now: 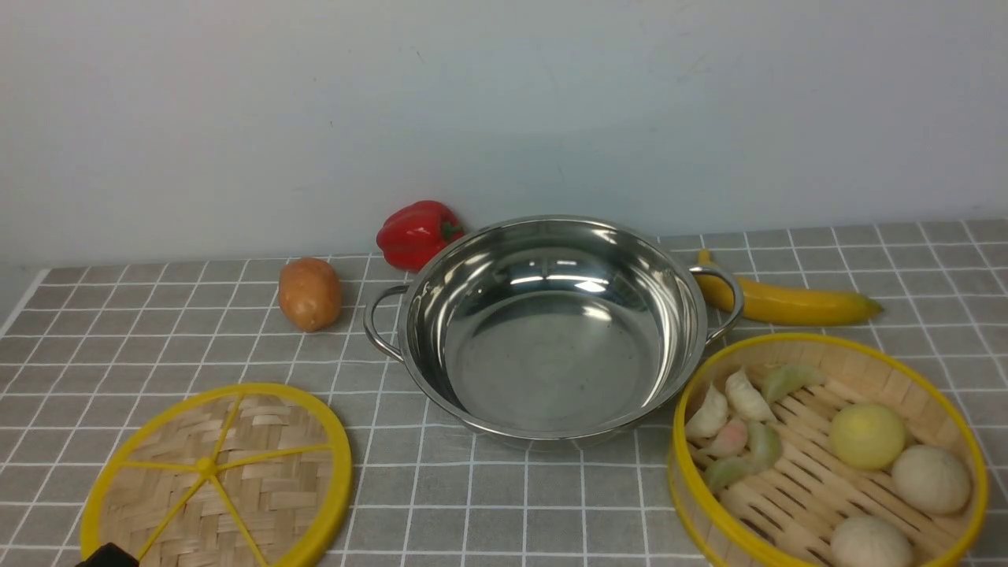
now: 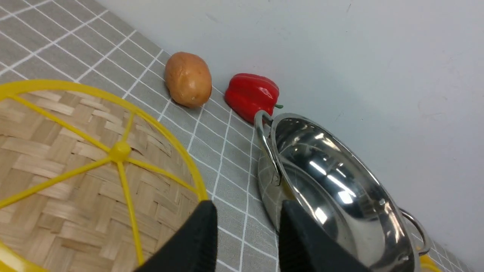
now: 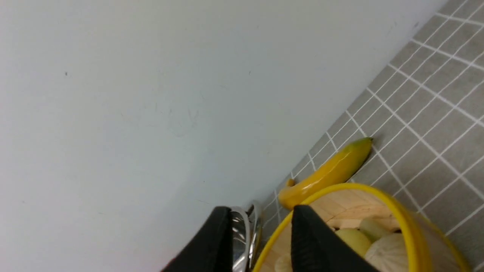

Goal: Place the steamer in the pot on the grey tablecloth, and put the lid on the steamer.
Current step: 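Reach for and grasp the rim of the bamboo steamer holding the buns with the right gripper, then place the bamboo steamer basket of food into the steel pot with the right gripper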

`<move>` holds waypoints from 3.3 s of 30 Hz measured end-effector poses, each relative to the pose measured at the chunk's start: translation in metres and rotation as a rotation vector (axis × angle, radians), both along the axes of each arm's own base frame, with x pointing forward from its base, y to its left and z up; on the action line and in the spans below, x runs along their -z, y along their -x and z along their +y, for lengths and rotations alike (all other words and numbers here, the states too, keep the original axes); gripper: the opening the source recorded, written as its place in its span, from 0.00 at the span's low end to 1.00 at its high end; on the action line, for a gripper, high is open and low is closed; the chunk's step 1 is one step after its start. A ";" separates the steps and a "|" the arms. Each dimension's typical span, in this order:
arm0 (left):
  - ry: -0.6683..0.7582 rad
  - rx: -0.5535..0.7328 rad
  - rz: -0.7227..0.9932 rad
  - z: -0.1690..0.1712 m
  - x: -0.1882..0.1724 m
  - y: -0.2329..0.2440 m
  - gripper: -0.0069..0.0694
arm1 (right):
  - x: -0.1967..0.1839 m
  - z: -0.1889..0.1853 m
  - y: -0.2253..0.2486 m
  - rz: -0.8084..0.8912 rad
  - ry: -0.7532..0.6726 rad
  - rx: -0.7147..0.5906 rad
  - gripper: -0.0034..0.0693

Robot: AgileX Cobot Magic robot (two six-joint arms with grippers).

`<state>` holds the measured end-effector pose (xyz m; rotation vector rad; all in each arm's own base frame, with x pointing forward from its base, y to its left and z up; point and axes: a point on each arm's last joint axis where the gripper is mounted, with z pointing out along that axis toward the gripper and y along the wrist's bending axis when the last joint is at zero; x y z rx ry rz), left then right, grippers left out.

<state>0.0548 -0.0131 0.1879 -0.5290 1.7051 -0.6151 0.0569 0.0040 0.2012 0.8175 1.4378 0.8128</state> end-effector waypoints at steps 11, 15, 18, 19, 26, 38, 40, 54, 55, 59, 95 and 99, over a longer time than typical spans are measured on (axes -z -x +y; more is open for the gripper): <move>0.241 -0.111 -0.143 0.008 -0.015 -0.002 0.41 | -0.009 -0.002 0.001 -0.063 -0.133 0.025 0.38; 0.334 -0.147 -0.184 0.011 -0.019 -0.002 0.41 | -0.063 -0.009 0.013 -0.268 0.051 0.118 0.38; 0.373 -0.190 -0.240 0.016 -0.025 -0.001 0.41 | -0.117 -0.011 0.032 -0.425 0.343 0.218 0.38; 0.354 -0.203 -0.272 0.017 -0.031 0.000 0.41 | -0.130 -0.010 0.034 -0.439 0.423 0.234 0.38; -0.088 -0.240 -0.447 0.021 -0.091 0.007 0.41 | -0.194 0.005 0.009 -0.268 0.770 0.034 0.38; -0.483 0.175 0.230 0.005 -0.106 -0.087 0.41 | -0.144 -0.003 -0.144 0.660 0.780 -0.489 0.38; -0.511 0.263 0.389 0.005 -0.096 -0.106 0.41 | -0.121 -0.006 -0.165 0.768 0.774 -0.555 0.38; -0.584 0.460 0.813 0.012 -0.053 -0.165 0.41 | -0.022 -0.015 -0.229 1.051 0.758 -0.733 0.38; -0.584 0.461 0.814 0.012 -0.053 -0.165 0.41 | -0.021 -0.015 -0.230 1.051 0.760 -0.730 0.38; -0.584 0.460 0.814 0.013 -0.052 -0.166 0.41 | -0.007 -0.017 -0.239 1.062 0.760 -0.722 0.38; -0.589 0.445 0.793 0.013 -0.053 -0.168 0.41 | -0.042 -0.023 -0.211 1.266 0.765 -0.746 0.15; -0.591 0.445 0.793 0.013 -0.053 -0.168 0.41 | -0.089 -0.011 -0.220 1.126 0.765 -0.734 0.15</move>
